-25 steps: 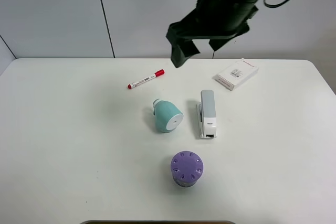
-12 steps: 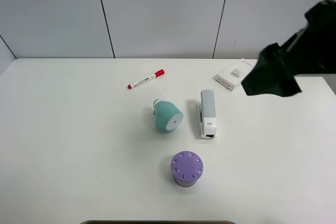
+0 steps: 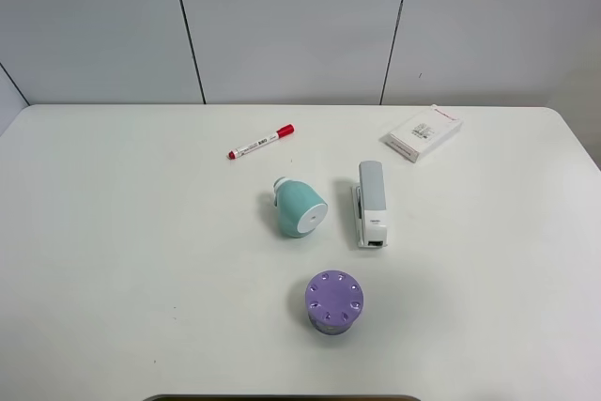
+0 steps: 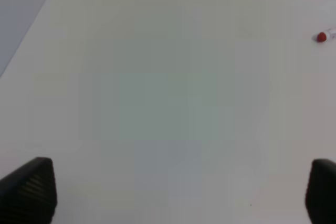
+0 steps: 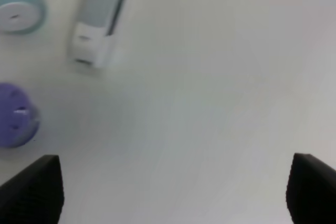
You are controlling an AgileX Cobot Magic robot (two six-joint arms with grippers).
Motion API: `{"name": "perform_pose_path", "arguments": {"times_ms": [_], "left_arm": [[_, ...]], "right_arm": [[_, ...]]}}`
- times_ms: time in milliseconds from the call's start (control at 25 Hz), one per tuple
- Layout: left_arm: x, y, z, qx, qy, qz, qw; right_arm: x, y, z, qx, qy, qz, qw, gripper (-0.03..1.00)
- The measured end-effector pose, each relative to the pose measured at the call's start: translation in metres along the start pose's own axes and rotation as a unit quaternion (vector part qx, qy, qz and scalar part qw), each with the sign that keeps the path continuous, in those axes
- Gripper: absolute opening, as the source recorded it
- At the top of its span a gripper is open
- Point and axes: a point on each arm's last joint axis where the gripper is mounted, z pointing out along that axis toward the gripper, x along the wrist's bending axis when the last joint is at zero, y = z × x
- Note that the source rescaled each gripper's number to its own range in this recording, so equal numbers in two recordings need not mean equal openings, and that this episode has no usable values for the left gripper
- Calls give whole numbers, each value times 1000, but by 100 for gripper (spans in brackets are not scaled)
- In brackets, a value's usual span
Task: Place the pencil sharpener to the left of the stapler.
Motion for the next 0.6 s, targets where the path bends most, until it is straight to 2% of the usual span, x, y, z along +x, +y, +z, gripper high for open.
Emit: {"name": "perform_pose_path", "arguments": {"times_ms": [200,360,600], "left_arm": [[0,0,0,0,0,0,1000],[0,0,0,0,0,0,1000],[0,0,0,0,0,0,1000]], "right_arm": [[-5,-53,-8,-55,-45,31,997,89],[-4,-86,-4,-89,-62,43,993,89],[-3,-94,1,-117,-63,40,990,89]]}}
